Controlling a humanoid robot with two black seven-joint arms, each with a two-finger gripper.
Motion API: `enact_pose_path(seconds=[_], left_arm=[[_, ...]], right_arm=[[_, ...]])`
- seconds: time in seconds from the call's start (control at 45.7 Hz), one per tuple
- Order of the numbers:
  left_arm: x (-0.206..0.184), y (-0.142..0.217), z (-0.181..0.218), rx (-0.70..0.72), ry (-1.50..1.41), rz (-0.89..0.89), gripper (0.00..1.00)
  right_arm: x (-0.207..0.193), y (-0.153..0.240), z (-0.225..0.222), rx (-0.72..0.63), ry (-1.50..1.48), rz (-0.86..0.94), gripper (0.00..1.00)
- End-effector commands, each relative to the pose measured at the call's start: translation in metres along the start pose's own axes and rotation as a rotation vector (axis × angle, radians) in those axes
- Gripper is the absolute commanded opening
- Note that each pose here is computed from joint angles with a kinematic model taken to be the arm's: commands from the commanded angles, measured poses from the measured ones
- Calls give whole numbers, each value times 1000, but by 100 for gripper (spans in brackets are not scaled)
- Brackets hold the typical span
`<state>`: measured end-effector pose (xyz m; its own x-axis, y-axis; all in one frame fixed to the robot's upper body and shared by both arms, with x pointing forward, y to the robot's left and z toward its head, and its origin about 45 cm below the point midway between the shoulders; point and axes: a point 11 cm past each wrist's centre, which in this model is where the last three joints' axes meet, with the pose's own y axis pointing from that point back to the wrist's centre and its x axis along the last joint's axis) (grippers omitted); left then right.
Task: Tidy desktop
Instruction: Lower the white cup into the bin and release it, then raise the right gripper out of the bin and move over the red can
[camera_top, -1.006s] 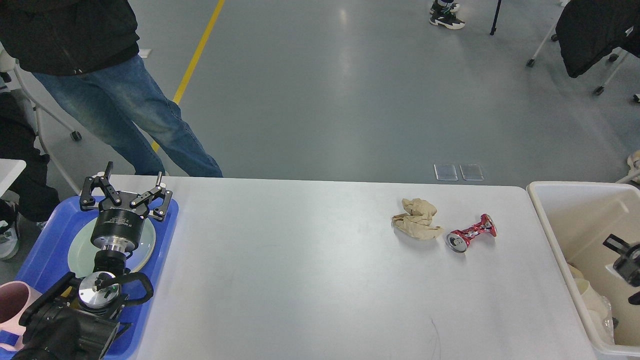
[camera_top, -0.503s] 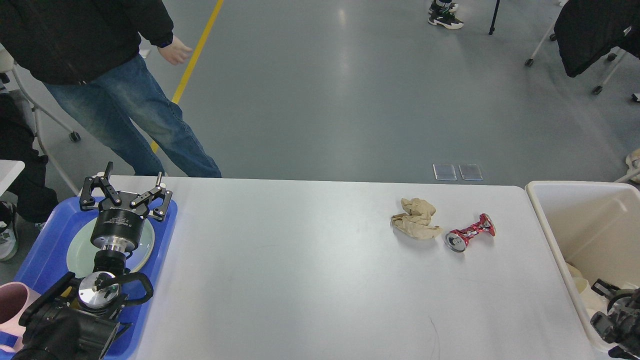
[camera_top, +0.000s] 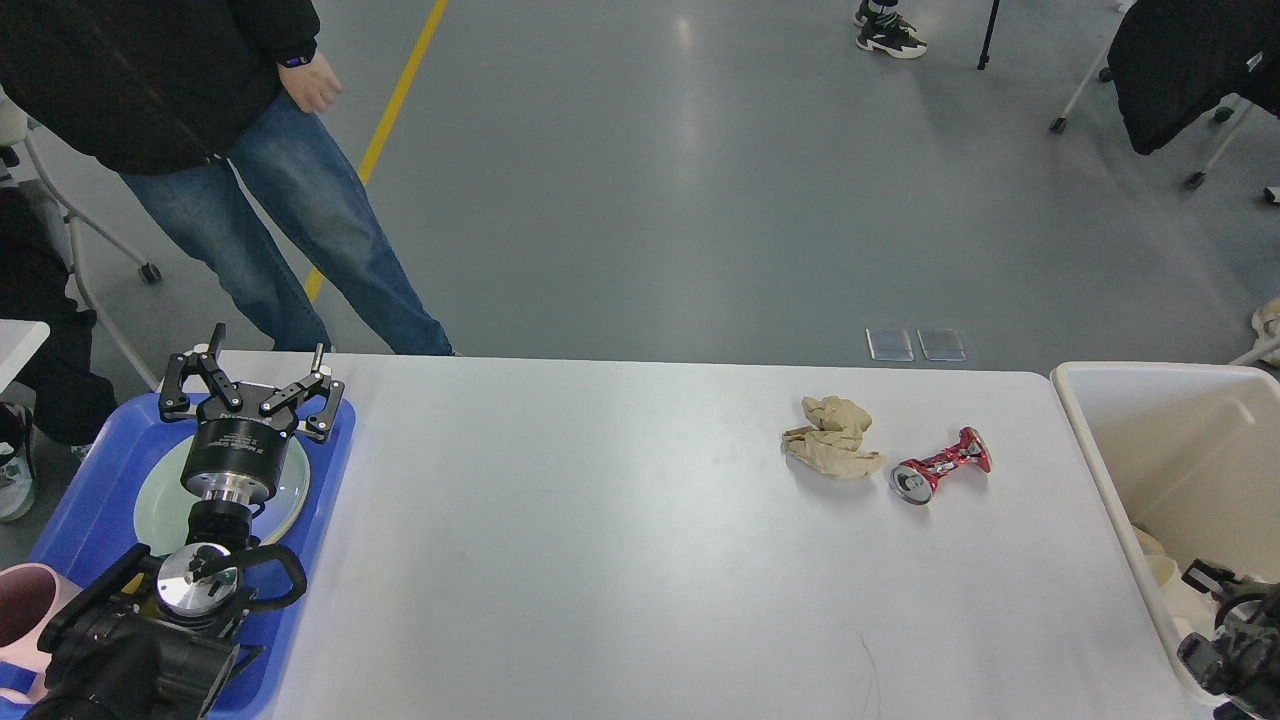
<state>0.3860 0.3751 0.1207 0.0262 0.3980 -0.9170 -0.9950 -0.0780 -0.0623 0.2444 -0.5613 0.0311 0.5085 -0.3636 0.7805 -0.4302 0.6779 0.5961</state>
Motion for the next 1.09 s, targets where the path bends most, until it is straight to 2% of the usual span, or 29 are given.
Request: enact_pose_path(seconds=[0.0, 0.284, 0.437, 0.547, 0.831, 1.071], left_arm=[[0, 0, 0, 2, 0, 1, 96], [0, 0, 0, 0, 0, 1, 96], [0, 0, 0, 3, -1, 1, 96], [0, 0, 0, 0, 0, -1, 96], [0, 0, 0, 1, 0, -1, 96], [-1, -1, -1, 2, 2, -2, 96]], right_arm=[[1, 0, -5, 16, -1, -6, 100], [-2, 1, -10, 42, -1, -24, 100], [10, 2, -18, 49, -25, -70, 100], [37, 3, -17, 43, -56, -124, 100], [105, 33, -68, 141, -11, -289, 100], [158, 104, -117, 235, 181, -454, 100]])
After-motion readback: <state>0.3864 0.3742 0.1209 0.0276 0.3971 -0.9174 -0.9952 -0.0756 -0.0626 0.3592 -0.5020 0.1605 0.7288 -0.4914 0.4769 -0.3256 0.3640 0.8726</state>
